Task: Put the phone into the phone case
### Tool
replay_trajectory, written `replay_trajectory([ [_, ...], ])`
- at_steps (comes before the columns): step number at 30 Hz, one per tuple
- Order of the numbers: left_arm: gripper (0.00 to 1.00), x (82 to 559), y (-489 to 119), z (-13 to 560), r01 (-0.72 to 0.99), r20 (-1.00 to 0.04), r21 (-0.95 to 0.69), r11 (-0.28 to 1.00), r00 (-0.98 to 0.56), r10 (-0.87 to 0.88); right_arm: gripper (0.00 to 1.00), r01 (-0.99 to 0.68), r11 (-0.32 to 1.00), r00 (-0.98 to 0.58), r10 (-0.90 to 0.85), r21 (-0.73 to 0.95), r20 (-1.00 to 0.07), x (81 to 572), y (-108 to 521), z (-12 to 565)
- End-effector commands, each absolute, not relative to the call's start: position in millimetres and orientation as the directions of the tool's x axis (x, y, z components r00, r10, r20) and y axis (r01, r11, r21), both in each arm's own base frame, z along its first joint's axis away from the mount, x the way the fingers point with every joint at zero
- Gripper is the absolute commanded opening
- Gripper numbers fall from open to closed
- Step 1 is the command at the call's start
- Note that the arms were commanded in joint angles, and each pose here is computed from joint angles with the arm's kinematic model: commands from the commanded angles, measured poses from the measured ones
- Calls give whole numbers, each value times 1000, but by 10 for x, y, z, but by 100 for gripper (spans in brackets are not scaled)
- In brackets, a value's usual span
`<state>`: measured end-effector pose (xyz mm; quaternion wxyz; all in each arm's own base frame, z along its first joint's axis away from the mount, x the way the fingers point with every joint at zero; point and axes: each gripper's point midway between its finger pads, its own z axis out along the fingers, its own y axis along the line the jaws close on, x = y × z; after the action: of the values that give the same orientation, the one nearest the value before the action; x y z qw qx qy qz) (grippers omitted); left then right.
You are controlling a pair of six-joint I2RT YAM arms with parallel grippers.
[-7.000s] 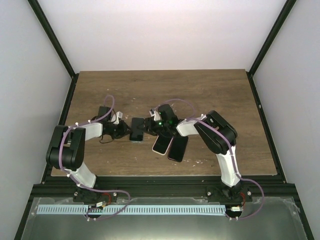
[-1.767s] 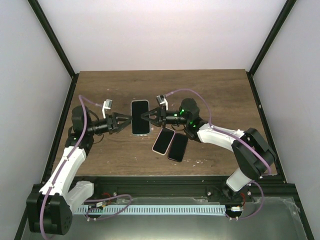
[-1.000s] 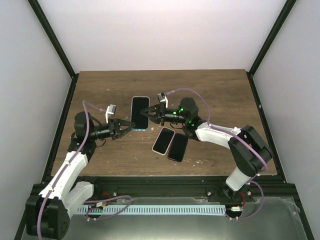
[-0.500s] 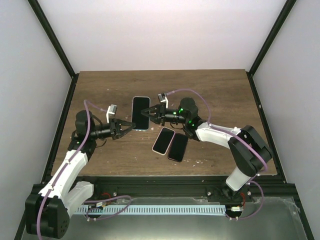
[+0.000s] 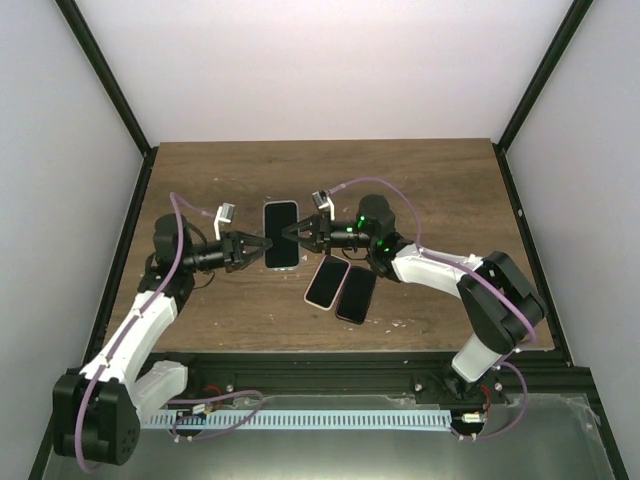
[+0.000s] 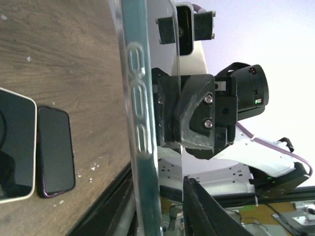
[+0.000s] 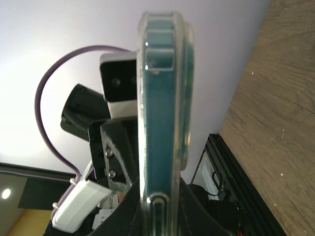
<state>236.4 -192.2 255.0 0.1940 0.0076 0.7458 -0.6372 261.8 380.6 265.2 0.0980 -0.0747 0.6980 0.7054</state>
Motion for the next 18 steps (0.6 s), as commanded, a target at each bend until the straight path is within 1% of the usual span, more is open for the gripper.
replay_trajectory([
  [1, 22, 2449, -1952, 2677, 321, -353, -932, 167, -907, -228, 12, -378, -97, -925, -15, 921, -381, 2453, 3824, 3079],
  [5, 12, 2485, -1959, 2664, 319, -348, -935, 152, -908, -232, 18, -376, -83, -923, -55, 923, -381, 2414, 3861, 3028],
  [9, 8, 2508, -1959, 2685, 334, -361, -931, 146, -900, -243, 34, -364, -74, -927, -67, 928, -369, 2360, 3825, 2952],
  [11, 8, 2525, -1956, 2730, 364, -389, -921, 140, -886, -253, 42, -354, -66, -931, -74, 933, -358, 2321, 3798, 2898],
  [14, 7, 2559, -1950, 2784, 387, -409, -913, 132, -871, -272, 46, -336, -59, -936, -85, 940, -340, 2256, 3756, 2831],
  [18, 7, 2608, -1937, 2845, 403, -422, -906, 126, -855, -301, 47, -322, -49, -942, -89, 946, -325, 2177, 3703, 2776],
])
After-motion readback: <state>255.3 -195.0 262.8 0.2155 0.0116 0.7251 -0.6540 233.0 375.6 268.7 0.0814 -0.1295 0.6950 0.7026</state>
